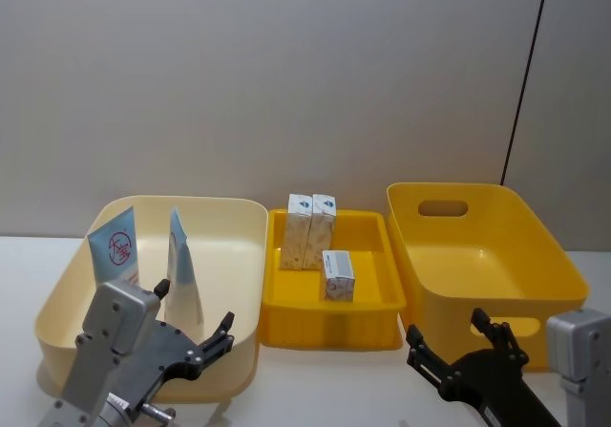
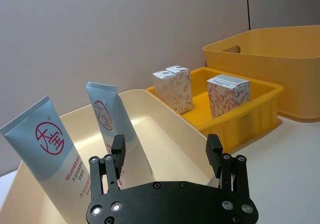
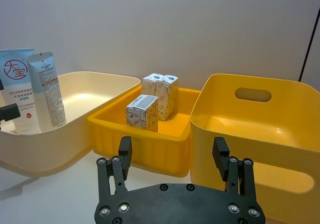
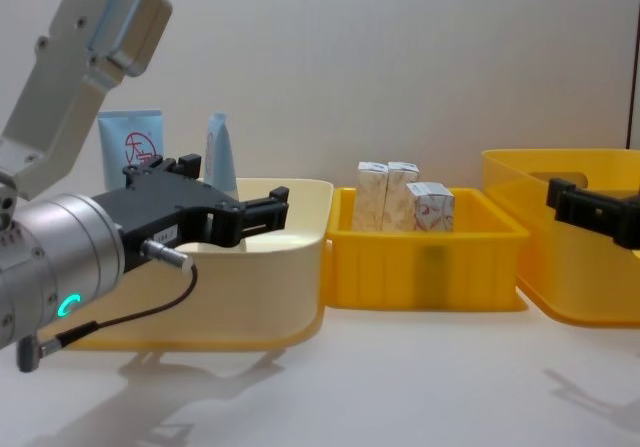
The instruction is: Bimanual collaborative sorting of washing and personal care products
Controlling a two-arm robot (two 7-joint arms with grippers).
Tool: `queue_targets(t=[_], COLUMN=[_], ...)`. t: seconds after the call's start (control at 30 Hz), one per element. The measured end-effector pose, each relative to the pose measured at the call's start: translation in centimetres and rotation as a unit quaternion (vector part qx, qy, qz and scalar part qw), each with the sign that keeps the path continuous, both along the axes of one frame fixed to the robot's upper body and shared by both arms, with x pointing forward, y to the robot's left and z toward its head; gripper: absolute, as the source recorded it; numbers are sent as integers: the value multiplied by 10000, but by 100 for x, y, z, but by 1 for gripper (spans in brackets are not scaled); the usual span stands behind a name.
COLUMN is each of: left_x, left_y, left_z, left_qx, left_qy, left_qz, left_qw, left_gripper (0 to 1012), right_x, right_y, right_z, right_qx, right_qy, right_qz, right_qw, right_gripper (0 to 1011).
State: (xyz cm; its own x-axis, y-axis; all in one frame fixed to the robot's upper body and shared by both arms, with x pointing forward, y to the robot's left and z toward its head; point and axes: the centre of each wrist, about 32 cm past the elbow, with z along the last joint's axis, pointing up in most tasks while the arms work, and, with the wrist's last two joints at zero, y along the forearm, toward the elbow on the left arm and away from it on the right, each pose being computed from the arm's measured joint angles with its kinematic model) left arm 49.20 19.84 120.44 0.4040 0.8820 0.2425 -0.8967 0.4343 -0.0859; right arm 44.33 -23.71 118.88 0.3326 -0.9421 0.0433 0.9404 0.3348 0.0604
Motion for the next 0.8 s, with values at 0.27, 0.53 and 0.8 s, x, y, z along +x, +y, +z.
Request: queue_targets(t=[0.27,0.53,0.8], left_x=[0,0,0], left_y=[0,0,0], left_z=[0,0,0], left_qx=[0,0,0], left_qy=[0,0,1], left_qz=[0,0,0], left_qw=[10000,10000,10000], left_gripper=[1003,1003,1003], right_x=[0,0,0], right_y=[0,0,0], right_z=[0,0,0], right_qx=[0,0,0], right_qy=[0,0,0], right_qz=[0,0,0], right_qw=[10000,10000,10000], right_gripper=[1001,1001,1001])
